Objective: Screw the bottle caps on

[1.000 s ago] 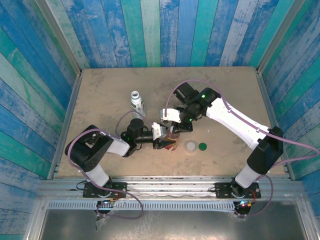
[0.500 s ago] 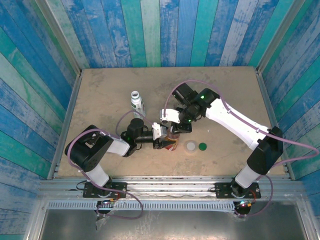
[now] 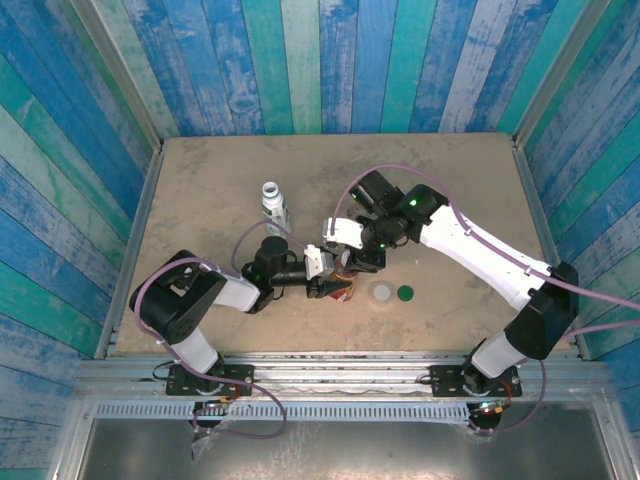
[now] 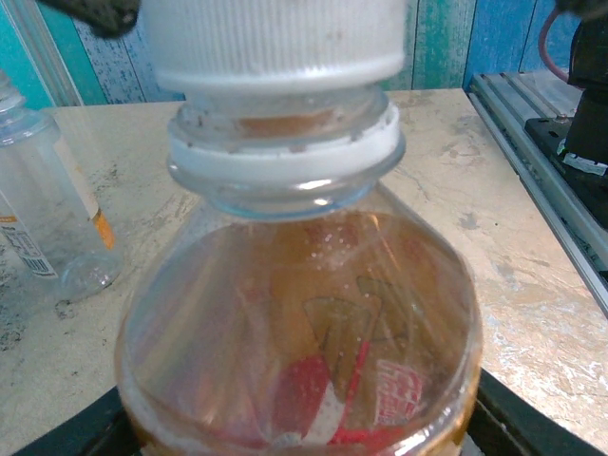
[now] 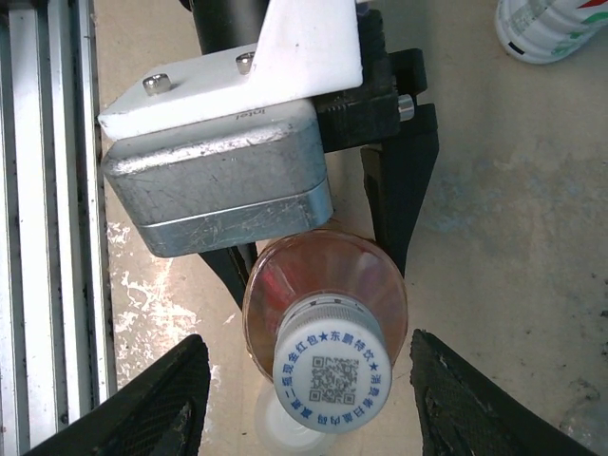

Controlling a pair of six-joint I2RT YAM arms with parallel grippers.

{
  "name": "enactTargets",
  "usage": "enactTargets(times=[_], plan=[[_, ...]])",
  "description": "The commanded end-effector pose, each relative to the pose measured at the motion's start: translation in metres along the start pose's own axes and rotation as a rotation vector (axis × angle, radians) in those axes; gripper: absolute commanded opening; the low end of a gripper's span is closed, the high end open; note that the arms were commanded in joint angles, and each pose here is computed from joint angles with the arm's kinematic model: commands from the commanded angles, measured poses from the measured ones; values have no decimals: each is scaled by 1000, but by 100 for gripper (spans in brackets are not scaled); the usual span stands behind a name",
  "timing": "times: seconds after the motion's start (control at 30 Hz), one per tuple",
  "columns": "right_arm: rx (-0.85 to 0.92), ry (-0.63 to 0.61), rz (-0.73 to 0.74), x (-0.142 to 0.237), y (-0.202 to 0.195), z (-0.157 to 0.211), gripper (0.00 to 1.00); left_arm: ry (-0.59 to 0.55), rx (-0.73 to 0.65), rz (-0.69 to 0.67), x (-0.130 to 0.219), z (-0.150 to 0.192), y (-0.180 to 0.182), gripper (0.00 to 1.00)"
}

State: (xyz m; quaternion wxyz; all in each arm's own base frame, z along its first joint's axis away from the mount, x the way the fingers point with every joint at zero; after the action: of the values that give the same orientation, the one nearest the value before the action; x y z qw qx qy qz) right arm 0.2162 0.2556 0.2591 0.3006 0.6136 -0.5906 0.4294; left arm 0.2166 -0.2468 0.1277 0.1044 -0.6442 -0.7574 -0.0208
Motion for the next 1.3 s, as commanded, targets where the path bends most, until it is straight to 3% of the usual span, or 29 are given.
enactTargets(times=[0.0, 0.43, 0.8, 1.0, 1.27], plan=[[-10, -5, 21, 7, 3, -1, 57, 69, 57, -21, 2, 12, -1, 62], [-26, 14, 5, 0, 1, 0, 39, 73, 58, -19, 1, 13, -1, 62], [-100, 18, 0, -1, 1, 0, 34, 64, 69, -44, 1, 11, 2, 61], [-251, 47, 37, -5, 1, 2, 30, 62, 84, -97, 1, 11, 7, 62], [-561, 149, 245, -8, 3, 2, 28, 62, 103, -140, 1, 10, 12, 62]])
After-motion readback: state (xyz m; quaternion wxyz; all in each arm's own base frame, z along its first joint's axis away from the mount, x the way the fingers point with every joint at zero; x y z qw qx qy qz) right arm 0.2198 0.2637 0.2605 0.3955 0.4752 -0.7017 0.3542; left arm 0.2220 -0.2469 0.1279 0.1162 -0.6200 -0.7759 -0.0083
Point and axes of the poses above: each hand's point on the last joint's axis, 136 mm out from that joint toward the fingers, its own x axis back along the fingers, its own y axis along the line the jaws close on, z = x × y, the point moved 7 cm from there along x, back along the fingers, and after that the axes turned 13 degrees about x, right-handed, at the moved point
